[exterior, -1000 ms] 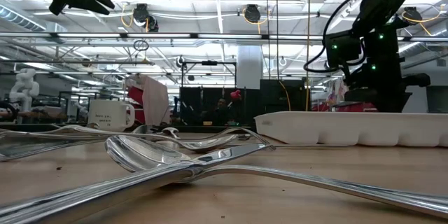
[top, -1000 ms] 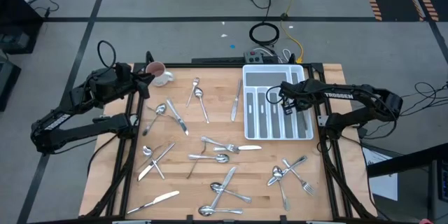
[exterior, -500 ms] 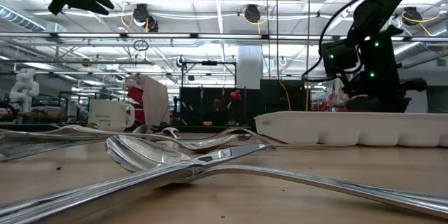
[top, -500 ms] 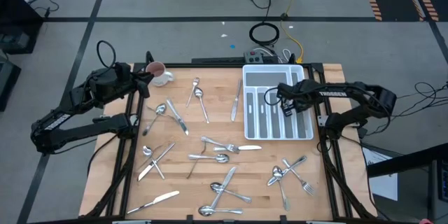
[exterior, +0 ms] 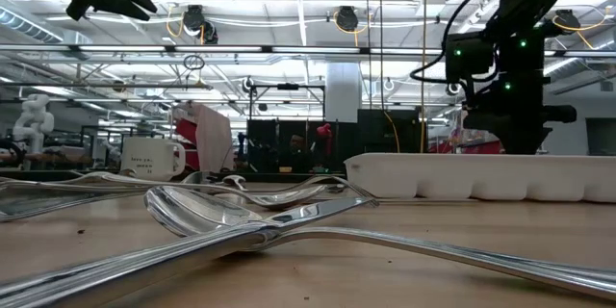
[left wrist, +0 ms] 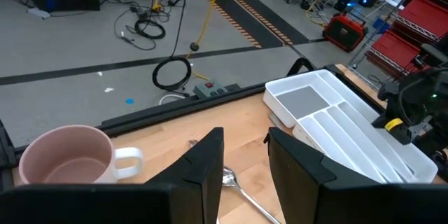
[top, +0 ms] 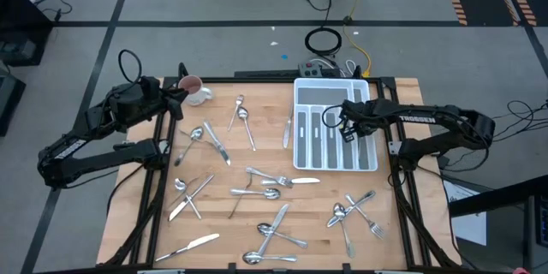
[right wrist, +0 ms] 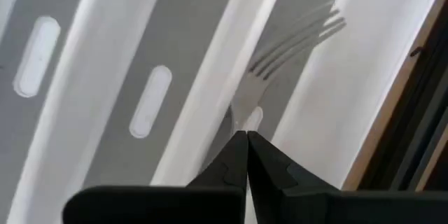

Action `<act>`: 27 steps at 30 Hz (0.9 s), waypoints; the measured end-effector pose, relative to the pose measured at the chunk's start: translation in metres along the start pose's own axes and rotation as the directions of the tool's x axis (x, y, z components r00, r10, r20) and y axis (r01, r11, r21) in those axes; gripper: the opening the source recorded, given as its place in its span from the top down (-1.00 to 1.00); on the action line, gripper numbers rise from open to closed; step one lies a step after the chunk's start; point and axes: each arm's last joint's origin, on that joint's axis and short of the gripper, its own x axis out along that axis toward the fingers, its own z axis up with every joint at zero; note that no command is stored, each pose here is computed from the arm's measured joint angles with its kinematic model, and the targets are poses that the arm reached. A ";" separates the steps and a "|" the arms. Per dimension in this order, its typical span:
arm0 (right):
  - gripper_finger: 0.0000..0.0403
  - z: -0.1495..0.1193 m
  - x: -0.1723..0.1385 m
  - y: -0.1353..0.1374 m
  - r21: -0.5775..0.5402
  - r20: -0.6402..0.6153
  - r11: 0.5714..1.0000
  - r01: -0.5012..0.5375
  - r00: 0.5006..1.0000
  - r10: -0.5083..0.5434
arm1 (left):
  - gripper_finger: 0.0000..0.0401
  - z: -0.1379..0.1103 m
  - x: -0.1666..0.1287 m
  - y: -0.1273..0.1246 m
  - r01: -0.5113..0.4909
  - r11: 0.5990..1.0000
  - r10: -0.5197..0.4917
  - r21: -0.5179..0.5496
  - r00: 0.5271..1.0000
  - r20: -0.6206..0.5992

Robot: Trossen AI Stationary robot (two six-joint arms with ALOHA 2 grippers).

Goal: Sort silverware
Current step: Put the fork in the right section of the silverware tray

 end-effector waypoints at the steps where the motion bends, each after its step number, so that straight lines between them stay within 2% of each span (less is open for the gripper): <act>1: 1.00 0.001 0.000 -0.001 0.003 0.008 1.000 0.010 1.000 -0.010 | 0.41 0.000 0.000 0.000 0.000 1.000 0.000 0.000 1.000 0.000; 8: 1.00 0.010 0.005 0.002 0.015 0.062 1.000 -0.008 0.998 0.007 | 0.41 0.000 0.000 0.000 -0.001 1.000 0.001 -0.004 1.000 0.000; 27: 1.00 0.011 0.021 0.009 -0.021 -0.025 1.000 0.000 1.000 -0.001 | 0.41 0.000 0.000 0.000 -0.015 1.000 0.015 -0.007 1.000 0.008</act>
